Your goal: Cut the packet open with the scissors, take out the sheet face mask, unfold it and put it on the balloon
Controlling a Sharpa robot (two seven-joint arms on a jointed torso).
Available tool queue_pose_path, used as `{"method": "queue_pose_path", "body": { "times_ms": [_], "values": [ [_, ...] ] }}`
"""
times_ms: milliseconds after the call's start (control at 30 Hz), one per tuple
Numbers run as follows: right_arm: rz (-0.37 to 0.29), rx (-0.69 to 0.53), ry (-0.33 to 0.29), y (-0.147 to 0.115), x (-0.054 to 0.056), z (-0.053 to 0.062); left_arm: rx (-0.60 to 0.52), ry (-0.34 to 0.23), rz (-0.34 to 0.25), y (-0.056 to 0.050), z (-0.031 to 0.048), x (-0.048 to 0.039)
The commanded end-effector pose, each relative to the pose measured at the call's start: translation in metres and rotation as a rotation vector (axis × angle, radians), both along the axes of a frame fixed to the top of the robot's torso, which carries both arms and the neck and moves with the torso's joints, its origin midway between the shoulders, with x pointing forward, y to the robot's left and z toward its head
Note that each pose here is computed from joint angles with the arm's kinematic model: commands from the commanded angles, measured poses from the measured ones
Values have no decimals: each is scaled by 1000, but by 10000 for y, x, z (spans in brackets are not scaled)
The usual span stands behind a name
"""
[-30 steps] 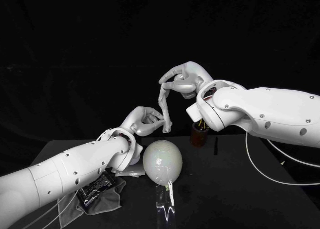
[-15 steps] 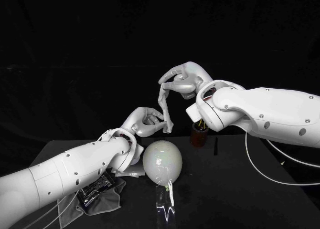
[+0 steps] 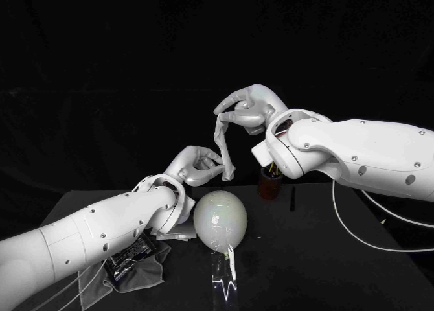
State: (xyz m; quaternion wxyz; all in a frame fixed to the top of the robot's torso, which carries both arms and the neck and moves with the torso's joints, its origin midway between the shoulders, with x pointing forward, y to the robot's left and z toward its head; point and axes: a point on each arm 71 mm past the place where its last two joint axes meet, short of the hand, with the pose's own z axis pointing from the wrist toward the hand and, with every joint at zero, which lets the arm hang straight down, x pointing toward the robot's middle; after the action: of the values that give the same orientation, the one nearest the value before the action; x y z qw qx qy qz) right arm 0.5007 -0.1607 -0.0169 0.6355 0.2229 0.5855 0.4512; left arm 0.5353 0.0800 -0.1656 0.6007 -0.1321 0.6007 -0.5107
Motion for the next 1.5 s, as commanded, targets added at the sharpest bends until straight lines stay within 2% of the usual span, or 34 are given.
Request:
{"method": "queue_pose_path", "body": {
  "times_ms": [33, 733, 1267, 1500],
  "values": [
    [13, -2, -12, 11, -8, 11, -3, -12, -12, -27, 19, -9],
    [-4, -3, -10, -73, 4, 10, -28, -60, -11, -4, 62, -41],
    [-50, -7, 3, -340, 12, -24, -71, -87, 66, 196, 92, 1],
    [-76, -8, 20, -465, 30, -101, -72, -87, 84, 290, 118, 17]
  ]
}}
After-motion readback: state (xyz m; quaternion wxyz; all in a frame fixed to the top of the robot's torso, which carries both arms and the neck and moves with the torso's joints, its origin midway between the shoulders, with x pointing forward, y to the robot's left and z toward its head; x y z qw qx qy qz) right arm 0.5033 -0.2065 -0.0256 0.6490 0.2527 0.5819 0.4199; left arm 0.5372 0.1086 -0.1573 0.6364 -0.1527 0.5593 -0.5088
